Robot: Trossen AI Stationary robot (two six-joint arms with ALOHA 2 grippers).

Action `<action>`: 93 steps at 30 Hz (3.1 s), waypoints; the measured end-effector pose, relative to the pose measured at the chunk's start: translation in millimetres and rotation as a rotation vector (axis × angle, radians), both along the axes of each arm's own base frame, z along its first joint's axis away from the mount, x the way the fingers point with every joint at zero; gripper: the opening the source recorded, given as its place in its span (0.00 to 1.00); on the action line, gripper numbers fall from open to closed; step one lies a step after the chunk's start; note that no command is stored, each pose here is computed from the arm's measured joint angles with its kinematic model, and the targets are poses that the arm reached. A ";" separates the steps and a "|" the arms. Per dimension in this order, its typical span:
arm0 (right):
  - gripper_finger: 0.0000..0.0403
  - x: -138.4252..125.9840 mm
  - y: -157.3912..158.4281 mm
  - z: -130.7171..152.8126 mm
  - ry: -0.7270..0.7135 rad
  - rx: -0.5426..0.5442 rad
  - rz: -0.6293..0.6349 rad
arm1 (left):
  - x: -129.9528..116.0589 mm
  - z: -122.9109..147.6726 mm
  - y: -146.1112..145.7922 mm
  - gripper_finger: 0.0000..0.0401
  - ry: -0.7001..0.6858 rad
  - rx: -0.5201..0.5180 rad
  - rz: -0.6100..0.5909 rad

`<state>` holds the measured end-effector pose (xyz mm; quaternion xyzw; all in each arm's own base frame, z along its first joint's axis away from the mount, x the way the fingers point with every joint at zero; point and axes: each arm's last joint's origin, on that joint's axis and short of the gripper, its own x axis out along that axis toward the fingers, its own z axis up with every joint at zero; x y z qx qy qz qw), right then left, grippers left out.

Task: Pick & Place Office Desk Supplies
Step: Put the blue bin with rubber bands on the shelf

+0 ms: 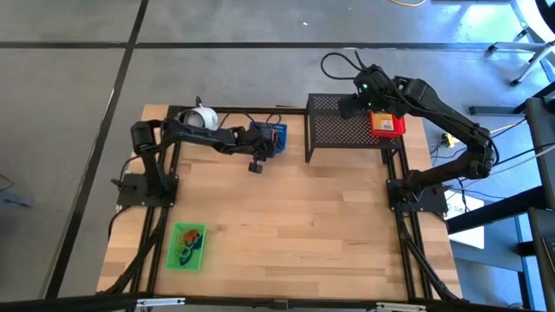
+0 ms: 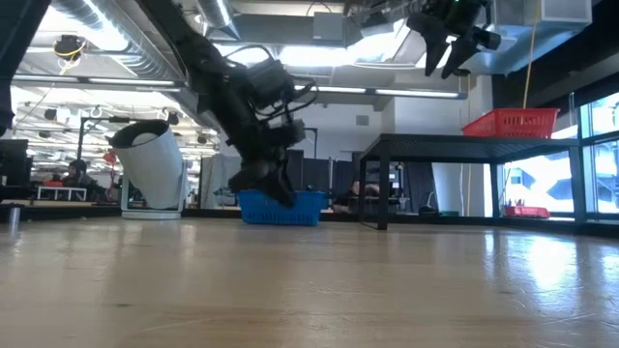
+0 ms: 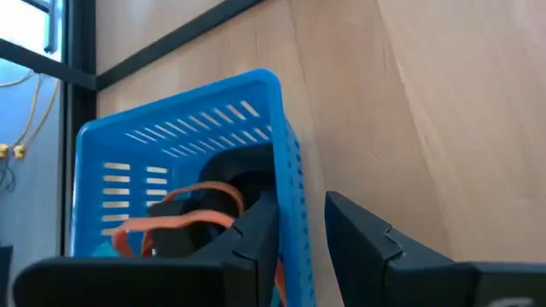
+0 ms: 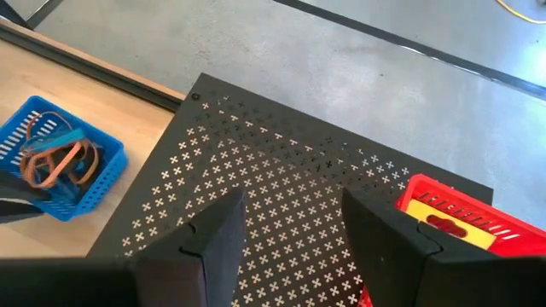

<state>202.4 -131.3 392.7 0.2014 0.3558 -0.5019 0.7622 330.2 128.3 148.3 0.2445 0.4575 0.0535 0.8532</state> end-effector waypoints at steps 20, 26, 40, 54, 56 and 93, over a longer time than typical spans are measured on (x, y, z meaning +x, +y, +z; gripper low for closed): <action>0.49 0.2 -0.1 0.1 -0.001 -0.001 0.002 | 0.6 11.7 -28.7 0.01 -0.016 -0.151 -0.237; 0.49 0.5 0.6 -0.2 0.002 0.015 0.034 | 2.3 22.0 -60.5 0.01 0.010 -0.098 -0.430; 0.49 8.1 12.4 -0.9 -0.011 0.062 0.153 | 2.3 18.3 -146.9 0.03 0.101 -0.103 -0.688; 0.49 15.8 27.2 -0.8 -0.010 0.062 0.220 | -0.3 18.3 -173.5 0.14 0.096 -0.224 -0.605; 0.49 15.8 27.2 -0.8 -0.010 0.062 0.220 | -0.3 18.3 -173.6 0.17 0.094 -0.248 -0.572; 0.49 64.8 165.4 -79.6 0.057 0.032 1.529 | -66.7 141.6 -222.5 0.27 -0.532 -0.816 0.358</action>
